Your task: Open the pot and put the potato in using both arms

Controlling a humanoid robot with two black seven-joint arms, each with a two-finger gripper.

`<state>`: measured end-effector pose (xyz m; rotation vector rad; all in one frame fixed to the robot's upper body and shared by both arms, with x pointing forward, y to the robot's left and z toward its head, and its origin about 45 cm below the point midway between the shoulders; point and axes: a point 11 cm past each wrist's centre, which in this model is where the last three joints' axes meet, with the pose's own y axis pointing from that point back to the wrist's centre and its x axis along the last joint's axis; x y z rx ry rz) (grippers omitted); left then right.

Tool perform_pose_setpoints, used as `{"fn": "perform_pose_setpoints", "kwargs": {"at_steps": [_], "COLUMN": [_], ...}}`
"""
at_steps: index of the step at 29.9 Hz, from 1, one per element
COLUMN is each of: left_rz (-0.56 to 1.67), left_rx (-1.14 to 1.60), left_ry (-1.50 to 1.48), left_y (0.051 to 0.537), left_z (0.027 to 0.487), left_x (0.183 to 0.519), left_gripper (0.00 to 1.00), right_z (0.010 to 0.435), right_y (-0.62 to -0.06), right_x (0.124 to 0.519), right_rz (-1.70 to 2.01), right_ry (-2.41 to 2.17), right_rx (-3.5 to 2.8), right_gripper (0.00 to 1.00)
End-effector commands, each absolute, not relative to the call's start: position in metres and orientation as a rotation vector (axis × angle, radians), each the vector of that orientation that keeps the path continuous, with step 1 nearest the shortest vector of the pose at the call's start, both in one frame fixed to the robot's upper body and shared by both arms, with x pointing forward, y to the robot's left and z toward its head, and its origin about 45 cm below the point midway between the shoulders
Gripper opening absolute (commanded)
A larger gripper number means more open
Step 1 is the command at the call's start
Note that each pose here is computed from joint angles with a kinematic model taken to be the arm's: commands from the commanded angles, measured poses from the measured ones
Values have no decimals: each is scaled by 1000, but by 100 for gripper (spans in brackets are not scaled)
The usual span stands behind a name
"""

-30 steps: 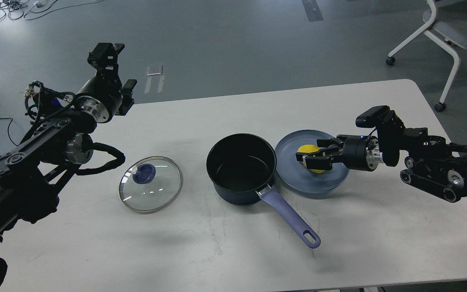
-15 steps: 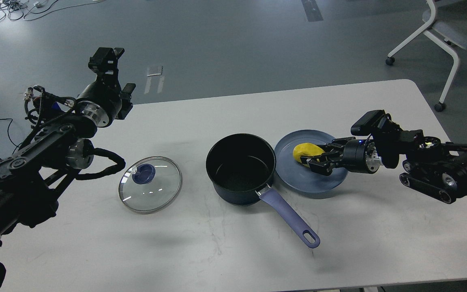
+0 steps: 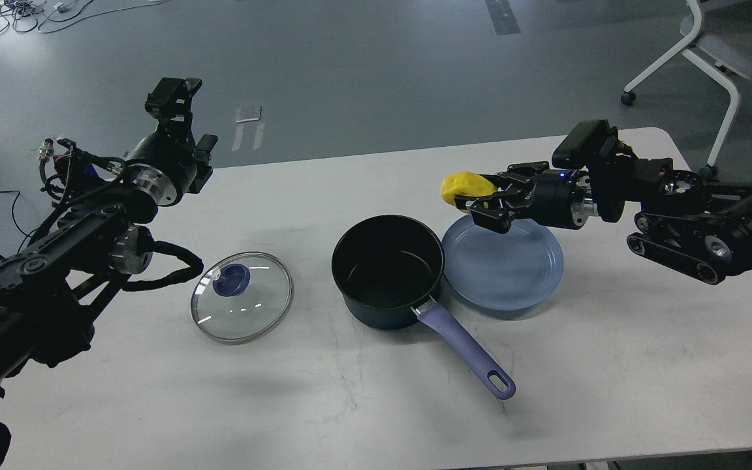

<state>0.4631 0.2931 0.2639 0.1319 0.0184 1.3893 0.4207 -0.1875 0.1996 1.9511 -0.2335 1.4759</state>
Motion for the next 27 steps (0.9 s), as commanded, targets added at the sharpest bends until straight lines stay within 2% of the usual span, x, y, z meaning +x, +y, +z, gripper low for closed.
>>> {"fn": "perform_pose_setpoints", "kwargs": {"at_steps": [1,9,10,11,12,13,14,15,16,21,27], "left_rz": [1389,1381,1380,1381,1381,1381,1382,1383,1383,1380,1371], "left_rx": [131,127,127,127,127,127,130,130,130,126,110], "left_ry": [19,22,23,22,22,22,22,22,22,26,57], "left_y": [293,288,287,288,288,288,289,290,290,289,283], "left_z": [264,264,263,264,264,264,263,263,263,264,263], "left_x": [463,464,463,464,464,464,463,463,463,463,464], "left_gripper": [98,98,98,98,98,98,98,98,98,98,98], "right_z": [211,183,180,178,178,177,177,177,178,186,211], "right_y": [-173,-118,-117,-116,-116,-113,-113,-113,-113,-112,-110], "right_x": [423,401,401,400,400,398,398,398,399,403,417], "right_rz": [1517,1549,1542,1538,1538,1536,1531,1530,1530,1516,1347], "right_ry": [-212,-4,1,1,1,0,-8,-7,-18,-92,-383], "right_rx": [1956,1989,1990,1995,1995,2004,2011,2011,2014,2052,2239], "right_gripper": [20,20,22,28,28,47,76,89,98,100,100]}}
